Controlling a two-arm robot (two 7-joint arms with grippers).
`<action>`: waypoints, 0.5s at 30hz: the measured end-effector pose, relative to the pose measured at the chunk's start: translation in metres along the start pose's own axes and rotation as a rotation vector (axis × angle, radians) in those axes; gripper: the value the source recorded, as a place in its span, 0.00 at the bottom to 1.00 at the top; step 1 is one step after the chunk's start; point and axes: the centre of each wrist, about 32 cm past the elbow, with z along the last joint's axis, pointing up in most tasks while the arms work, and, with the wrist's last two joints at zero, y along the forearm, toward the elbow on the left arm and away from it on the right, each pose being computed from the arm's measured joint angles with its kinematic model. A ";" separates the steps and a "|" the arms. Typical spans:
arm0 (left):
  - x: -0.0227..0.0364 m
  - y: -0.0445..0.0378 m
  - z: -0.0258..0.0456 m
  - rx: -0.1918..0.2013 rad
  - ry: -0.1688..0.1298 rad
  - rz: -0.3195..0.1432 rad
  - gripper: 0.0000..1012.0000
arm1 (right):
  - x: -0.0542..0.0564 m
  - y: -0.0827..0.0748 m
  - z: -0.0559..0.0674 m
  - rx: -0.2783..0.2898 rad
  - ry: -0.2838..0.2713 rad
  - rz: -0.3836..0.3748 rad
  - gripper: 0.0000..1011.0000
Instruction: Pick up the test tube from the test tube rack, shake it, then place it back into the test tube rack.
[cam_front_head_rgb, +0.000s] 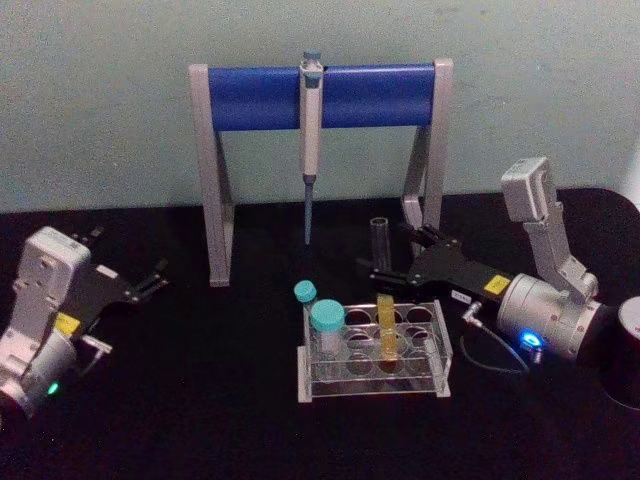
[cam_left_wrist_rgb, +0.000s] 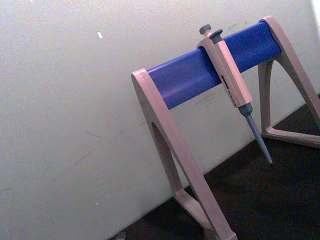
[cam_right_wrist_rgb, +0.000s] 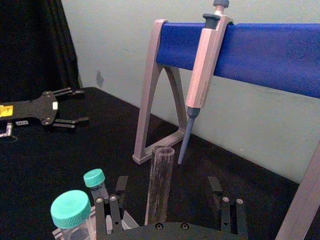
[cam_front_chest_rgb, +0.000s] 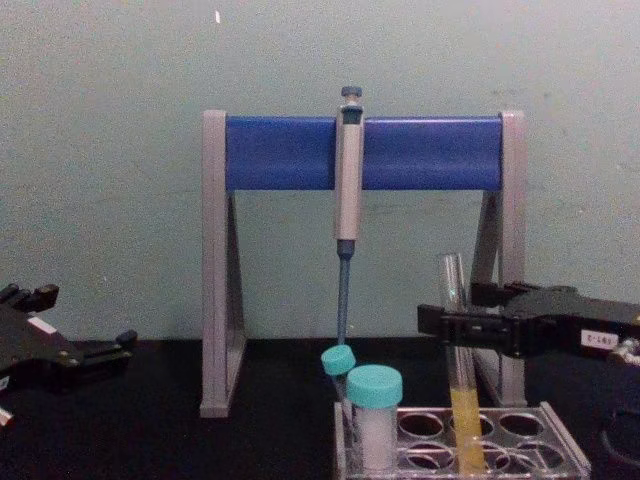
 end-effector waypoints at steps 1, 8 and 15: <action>0.0000 0.0000 0.0000 0.000 0.000 0.000 0.99 | 0.000 0.000 0.000 0.000 0.000 0.000 0.99; 0.0000 0.0000 0.0000 0.000 0.000 0.000 0.99 | 0.000 0.000 0.000 -0.001 -0.001 -0.001 0.99; 0.0000 0.0000 0.0000 0.000 0.000 0.000 0.99 | 0.000 0.000 0.000 -0.002 -0.002 -0.002 0.94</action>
